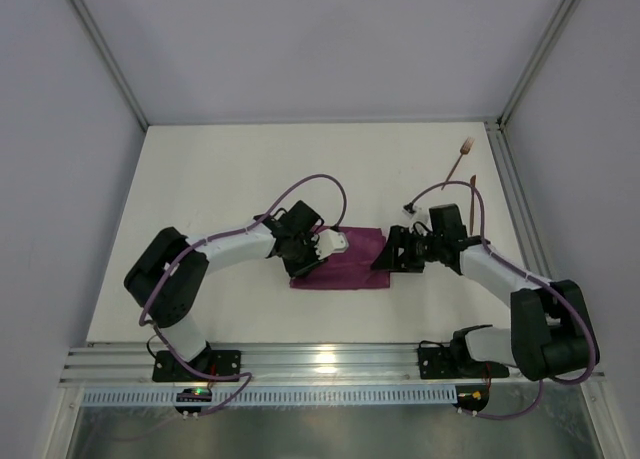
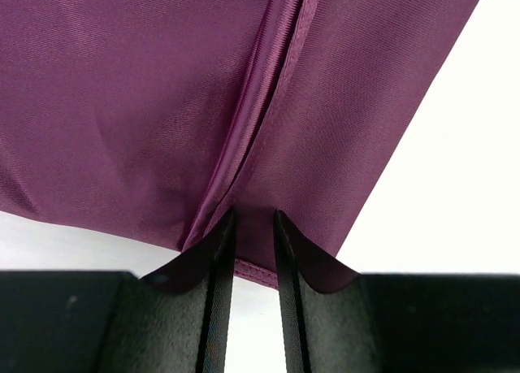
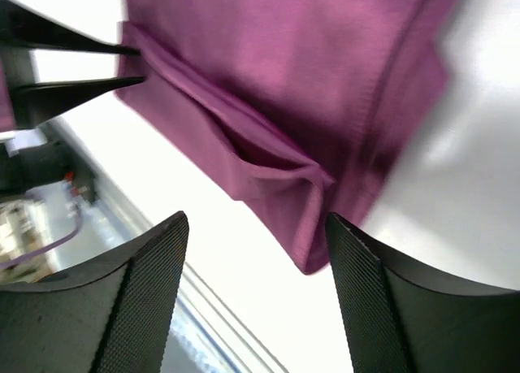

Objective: Fold the napkin into a case and place the utensils inside
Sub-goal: Fold the lower triangle-folded napkin at the center of the board, then pick up the 2/3-rectangle-folded napkin from the center of the board, then fold the 2/3-rectangle-folded napkin at the center of the board.

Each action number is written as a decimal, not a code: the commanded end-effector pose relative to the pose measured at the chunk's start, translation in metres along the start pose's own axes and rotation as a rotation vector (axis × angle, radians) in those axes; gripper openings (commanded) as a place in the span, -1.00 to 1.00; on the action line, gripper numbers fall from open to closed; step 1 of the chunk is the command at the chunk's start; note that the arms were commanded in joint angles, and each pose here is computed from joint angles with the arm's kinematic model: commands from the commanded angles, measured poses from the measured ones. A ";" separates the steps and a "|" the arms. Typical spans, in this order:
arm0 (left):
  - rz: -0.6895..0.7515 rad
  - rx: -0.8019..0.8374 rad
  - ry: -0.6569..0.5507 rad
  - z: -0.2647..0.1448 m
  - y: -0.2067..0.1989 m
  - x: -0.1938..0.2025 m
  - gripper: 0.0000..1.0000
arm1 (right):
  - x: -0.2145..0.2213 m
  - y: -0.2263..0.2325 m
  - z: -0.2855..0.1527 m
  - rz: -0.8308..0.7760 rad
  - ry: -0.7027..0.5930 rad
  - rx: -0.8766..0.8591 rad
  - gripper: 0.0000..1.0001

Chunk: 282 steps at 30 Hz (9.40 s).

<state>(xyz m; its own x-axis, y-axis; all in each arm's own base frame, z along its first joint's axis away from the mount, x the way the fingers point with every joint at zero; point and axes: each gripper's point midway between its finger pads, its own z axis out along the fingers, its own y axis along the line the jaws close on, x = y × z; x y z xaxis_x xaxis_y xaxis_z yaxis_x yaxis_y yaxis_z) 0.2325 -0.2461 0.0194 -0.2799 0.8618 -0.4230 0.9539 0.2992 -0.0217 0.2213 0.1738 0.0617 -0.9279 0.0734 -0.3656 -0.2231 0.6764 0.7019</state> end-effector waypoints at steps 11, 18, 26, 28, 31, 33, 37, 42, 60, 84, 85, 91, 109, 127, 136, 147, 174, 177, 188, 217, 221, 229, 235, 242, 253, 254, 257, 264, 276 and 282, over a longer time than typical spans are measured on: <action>0.010 -0.016 -0.010 0.004 0.009 -0.009 -0.41 | -0.042 0.035 -0.002 -0.201 -0.265 0.106 -0.85; 0.016 -0.014 -0.038 0.001 0.012 -0.024 -0.36 | -0.043 0.052 0.041 -0.169 -0.243 -0.036 -0.94; 0.011 -0.019 -0.064 0.001 0.015 -0.032 -0.31 | -0.024 0.007 0.063 -0.041 -0.197 0.081 -0.94; 0.011 -0.018 -0.062 0.000 0.014 -0.032 -0.29 | -0.019 -0.010 0.064 -0.011 -0.200 0.135 -0.94; 0.012 -0.025 -0.057 0.000 0.016 -0.030 -0.26 | -0.013 -0.026 0.062 0.042 -0.202 0.162 -0.94; 0.011 -0.023 -0.063 -0.002 0.014 -0.031 -0.20 | -0.008 -0.032 0.060 0.061 -0.201 0.176 -0.94; 0.009 0.004 -0.110 -0.017 0.007 -0.043 -0.07 | -0.007 -0.033 0.056 0.054 -0.217 0.188 -0.94; -0.072 0.071 -0.193 -0.050 0.009 -0.057 0.08 | -0.007 -0.030 0.057 0.053 -0.217 0.171 -0.94; -0.228 0.207 -0.012 -0.015 0.012 -0.002 0.04 | -0.010 -0.022 0.060 0.010 -0.209 0.119 -0.94; -0.302 0.092 -0.082 -0.015 0.032 -0.018 -1.00 | -0.036 -0.002 0.044 -0.158 -0.235 0.096 -0.88; -0.314 0.091 -0.068 -0.011 0.033 -0.016 -1.00 | -0.039 0.003 0.041 -0.174 -0.245 0.086 -0.88; -0.371 0.054 -0.039 0.002 0.043 -0.014 -1.00 | -0.039 0.014 0.042 -0.204 -0.232 0.029 -0.88; -0.366 -0.008 -0.046 -0.006 0.053 -0.016 -0.69 | -0.002 0.031 0.095 -0.133 -0.149 -0.123 -0.93; -0.094 0.027 -0.144 -0.039 -0.004 -0.041 -0.70 | 0.008 0.011 0.095 -0.041 -0.132 -0.035 -0.94; -0.115 -0.010 -0.041 0.002 0.008 -0.016 -0.71 | 0.012 0.011 0.094 -0.024 -0.130 -0.041 -0.94; -0.138 0.003 0.056 0.016 0.010 0.003 -0.73 | 0.013 0.003 0.080 0.011 -0.149 -0.041 -0.95; -0.504 0.029 -0.290 -0.006 0.125 -0.088 0.41 | 0.018 0.003 0.086 -0.005 -0.097 -0.068 -0.94; -0.523 0.010 -0.268 0.003 0.129 -0.087 0.39 | 0.019 0.004 0.087 -0.009 -0.094 -0.071 -0.94; -0.609 0.071 -0.173 0.033 0.118 -0.067 -0.07 | 0.018 0.004 0.086 -0.005 -0.090 -0.078 -0.94; -0.094 -0.110 -0.362 -0.030 0.041 -0.068 -0.90 | 0.005 0.003 0.092 0.116 -0.059 -0.063 -0.92; -0.006 -0.188 -0.381 -0.036 0.035 -0.073 -0.88 | 0.005 0.001 0.094 0.133 -0.055 -0.048 -0.92; -0.005 -0.243 -0.431 -0.049 0.032 -0.076 -0.85 | -0.002 0.007 0.094 0.176 -0.070 -0.068 -0.93; -0.074 -0.240 -0.437 -0.055 0.032 -0.080 -0.71 | -0.016 0.014 0.094 0.158 -0.090 -0.070 -0.92; -0.049 -0.141 -0.477 -0.051 0.015 -0.089 -0.49 | -0.021 0.013 0.096 0.157 -0.087 -0.053 -0.93; 0.235 -0.059 -0.411 -0.040 -0.020 -0.066 -0.68 | -0.025 0.008 0.100 0.202 -0.109 -0.037 -0.94; 0.261 -0.055 -0.410 -0.038 -0.023 -0.065 -0.68 | -0.024 0.007 0.100 0.208 -0.110 -0.034 -0.94; 0.330 -0.054 -0.395 -0.033 -0.034 -0.061 -0.66 | -0.025 0.008 0.102 0.231 -0.119 -0.041 -0.94; 0.454 -0.066 -0.319 -0.016 -0.044 -0.044 -0.63 | -0.028 0.006 0.101 0.252 -0.149 -0.031 -0.94; 0.480 -0.036 -0.158 0.009 -0.049 -0.025 -0.60 | -0.035 0.008 0.087 0.217 -0.178 0.016 -0.89; 0.486 -0.040 -0.039 0.018 -0.040 -0.009 -0.63 | -0.044 0.006 0.071 0.219 -0.206 0.016 -0.79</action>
<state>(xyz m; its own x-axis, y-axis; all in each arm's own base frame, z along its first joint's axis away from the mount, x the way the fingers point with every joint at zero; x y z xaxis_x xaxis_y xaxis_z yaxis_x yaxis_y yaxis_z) 0.1999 -0.2883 0.0208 0.2106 0.8412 -0.4980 0.9644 -0.0955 0.2467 0.2740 0.2387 0.0293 -0.8945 0.3457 -0.2835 -0.0061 0.6247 0.7808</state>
